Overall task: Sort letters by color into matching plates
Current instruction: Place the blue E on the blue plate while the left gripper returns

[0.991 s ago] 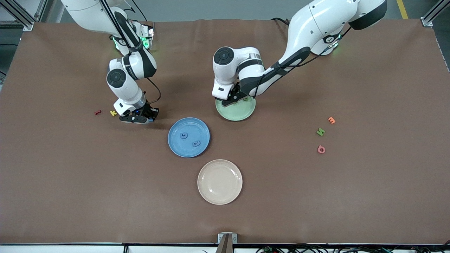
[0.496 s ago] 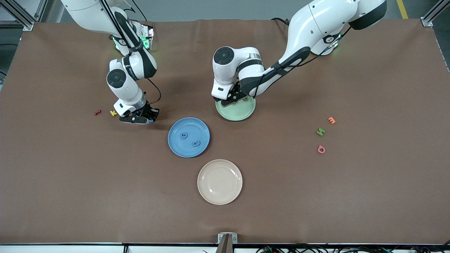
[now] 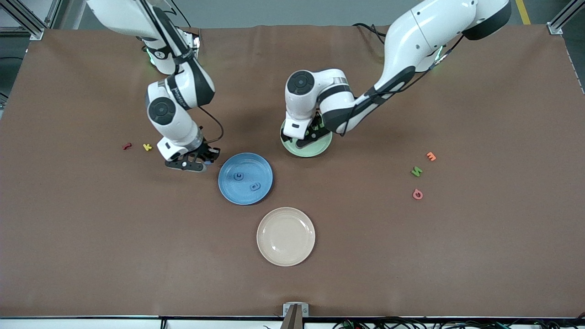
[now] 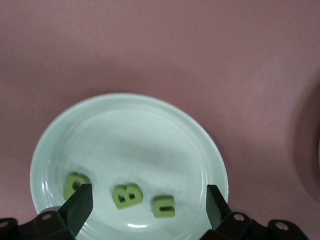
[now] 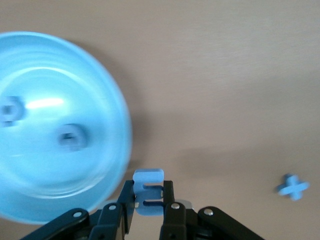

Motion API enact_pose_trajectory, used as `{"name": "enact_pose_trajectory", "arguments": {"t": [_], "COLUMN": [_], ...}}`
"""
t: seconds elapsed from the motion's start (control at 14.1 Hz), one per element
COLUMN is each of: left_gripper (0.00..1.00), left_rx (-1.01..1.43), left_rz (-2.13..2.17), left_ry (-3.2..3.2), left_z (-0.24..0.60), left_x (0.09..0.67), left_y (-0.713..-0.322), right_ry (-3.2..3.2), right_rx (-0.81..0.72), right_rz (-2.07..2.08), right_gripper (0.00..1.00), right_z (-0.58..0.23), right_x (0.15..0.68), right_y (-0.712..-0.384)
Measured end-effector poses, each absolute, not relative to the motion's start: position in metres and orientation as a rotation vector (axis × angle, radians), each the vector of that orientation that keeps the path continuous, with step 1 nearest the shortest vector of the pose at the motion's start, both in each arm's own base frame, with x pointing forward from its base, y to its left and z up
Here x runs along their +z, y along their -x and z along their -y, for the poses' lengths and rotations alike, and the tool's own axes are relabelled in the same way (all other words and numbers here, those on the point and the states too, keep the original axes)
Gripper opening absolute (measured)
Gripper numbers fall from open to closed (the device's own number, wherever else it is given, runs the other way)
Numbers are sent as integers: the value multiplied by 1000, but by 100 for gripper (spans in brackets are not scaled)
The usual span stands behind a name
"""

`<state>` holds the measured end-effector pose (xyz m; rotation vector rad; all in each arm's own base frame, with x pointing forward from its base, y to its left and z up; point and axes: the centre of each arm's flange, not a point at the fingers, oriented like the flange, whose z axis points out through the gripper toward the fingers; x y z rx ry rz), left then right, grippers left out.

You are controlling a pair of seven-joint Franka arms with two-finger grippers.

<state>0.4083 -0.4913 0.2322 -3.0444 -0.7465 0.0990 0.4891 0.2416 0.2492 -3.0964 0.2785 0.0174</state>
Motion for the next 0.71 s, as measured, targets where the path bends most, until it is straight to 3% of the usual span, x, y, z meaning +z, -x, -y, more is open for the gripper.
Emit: {"name": "enact_pose_trajectory", "arguments": {"t": [0.71], "left_gripper": [100], "left_rx": [82], "left_rz": [410], "left_ry": [3086], "left_z": [361], "left_x": [258], "left_y": [-464], "right_ry": [3079], "right_rx": [7], "right_rz": [-494], "right_gripper": [27], "right_z": [-362], "right_x": [212], "right_y": [-488]}}
